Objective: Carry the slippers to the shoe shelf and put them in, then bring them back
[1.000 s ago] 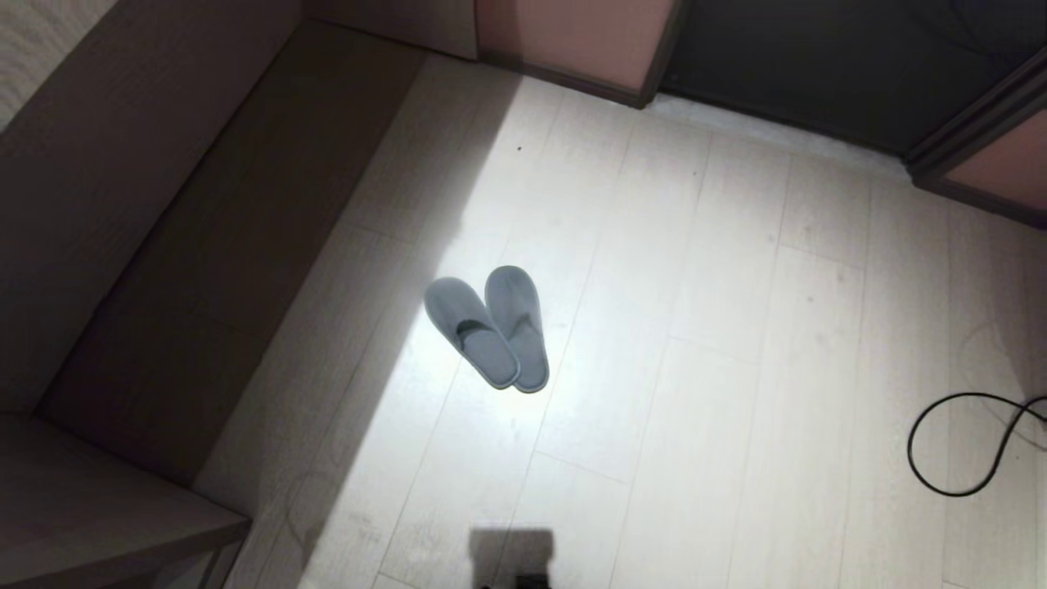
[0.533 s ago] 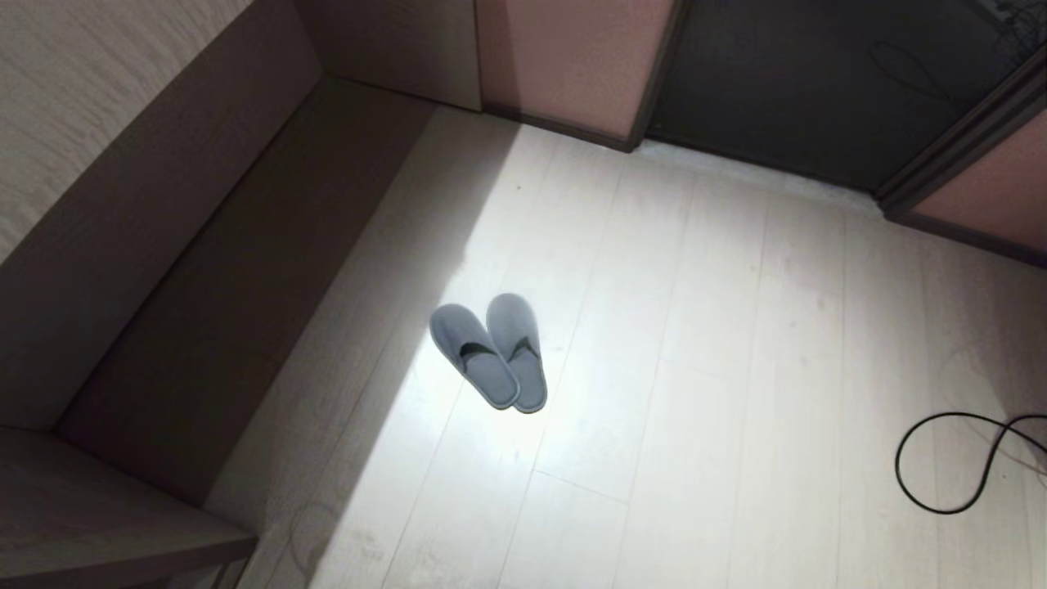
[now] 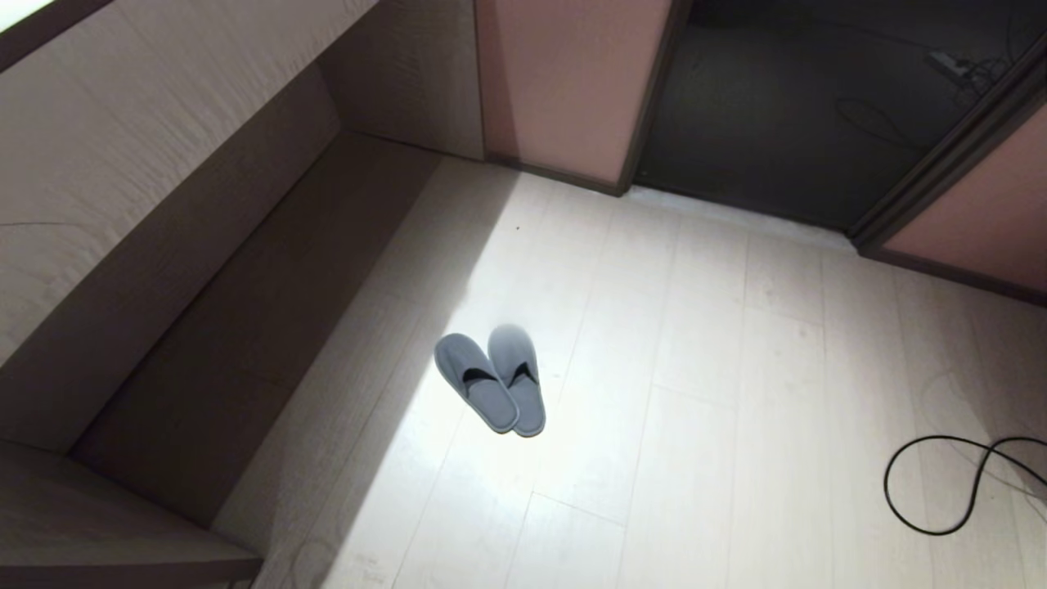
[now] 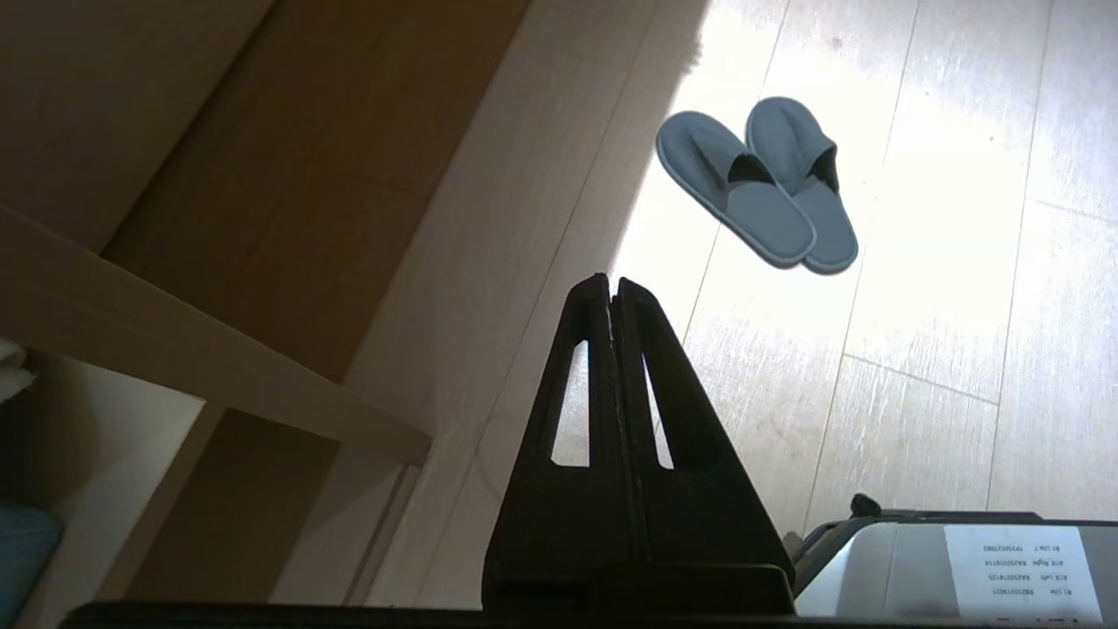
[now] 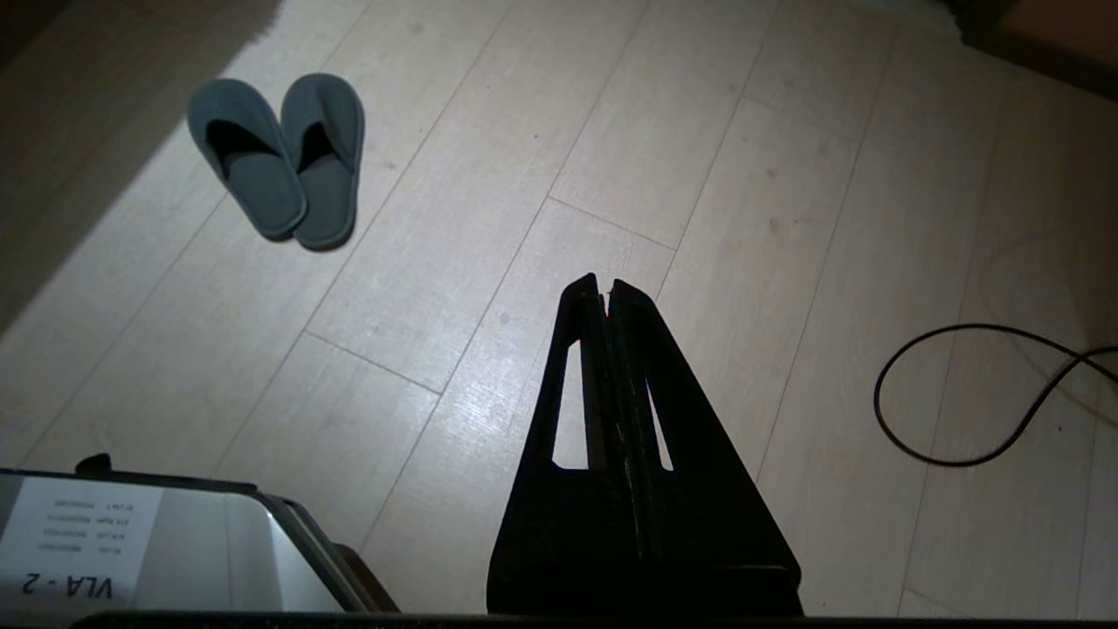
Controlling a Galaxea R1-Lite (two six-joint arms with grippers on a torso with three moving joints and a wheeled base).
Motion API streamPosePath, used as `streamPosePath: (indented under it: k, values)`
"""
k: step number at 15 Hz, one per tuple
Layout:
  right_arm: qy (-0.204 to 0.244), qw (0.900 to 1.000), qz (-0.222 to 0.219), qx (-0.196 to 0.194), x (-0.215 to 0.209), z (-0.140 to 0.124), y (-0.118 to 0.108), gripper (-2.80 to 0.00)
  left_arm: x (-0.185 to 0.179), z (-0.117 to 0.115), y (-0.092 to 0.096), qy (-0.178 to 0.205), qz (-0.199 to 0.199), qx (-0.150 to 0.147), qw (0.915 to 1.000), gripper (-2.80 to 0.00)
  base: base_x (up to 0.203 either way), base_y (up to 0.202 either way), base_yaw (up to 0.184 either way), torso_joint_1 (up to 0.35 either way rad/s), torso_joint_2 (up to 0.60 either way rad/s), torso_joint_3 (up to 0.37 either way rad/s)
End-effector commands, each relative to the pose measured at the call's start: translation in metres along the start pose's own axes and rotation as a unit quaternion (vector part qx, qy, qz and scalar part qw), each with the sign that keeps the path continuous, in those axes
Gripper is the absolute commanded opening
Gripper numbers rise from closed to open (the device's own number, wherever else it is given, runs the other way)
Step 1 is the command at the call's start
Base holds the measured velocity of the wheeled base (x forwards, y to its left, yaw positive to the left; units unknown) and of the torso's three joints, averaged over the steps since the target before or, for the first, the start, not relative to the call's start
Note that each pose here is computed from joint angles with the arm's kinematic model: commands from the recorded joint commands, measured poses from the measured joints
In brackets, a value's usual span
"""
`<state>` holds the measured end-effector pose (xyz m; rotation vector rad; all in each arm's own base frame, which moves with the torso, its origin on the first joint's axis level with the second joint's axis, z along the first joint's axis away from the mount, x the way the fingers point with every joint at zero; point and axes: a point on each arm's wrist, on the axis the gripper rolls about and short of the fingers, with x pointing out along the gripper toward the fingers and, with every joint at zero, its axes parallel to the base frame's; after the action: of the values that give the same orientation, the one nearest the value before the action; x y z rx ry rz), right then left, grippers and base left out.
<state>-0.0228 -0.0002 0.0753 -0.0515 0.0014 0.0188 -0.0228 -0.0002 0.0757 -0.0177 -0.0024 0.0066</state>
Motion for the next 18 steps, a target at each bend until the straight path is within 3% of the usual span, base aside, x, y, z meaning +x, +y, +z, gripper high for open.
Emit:
streamPosePath:
  k: [1, 18]
  values:
    - [0.001, 1.0, 0.001, 0.0, 0.0001, 0.0001, 0.0, -2.8, 0.0001, 0.0001, 0.0, 0.0, 0.0, 0.0, 1.0, -2.8, 0.0, 0.0, 0.0, -0.006, 0.01, 0.203]
    - [0.001, 1.0, 0.001, 0.001, 0.0001, 0.0001, 0.0, -2.8, 0.0001, 0.0001, 0.0, 0.0, 0.0, 0.0, 1.0, -2.8, 0.0, 0.0, 0.0, 0.003, 0.0, 0.203]
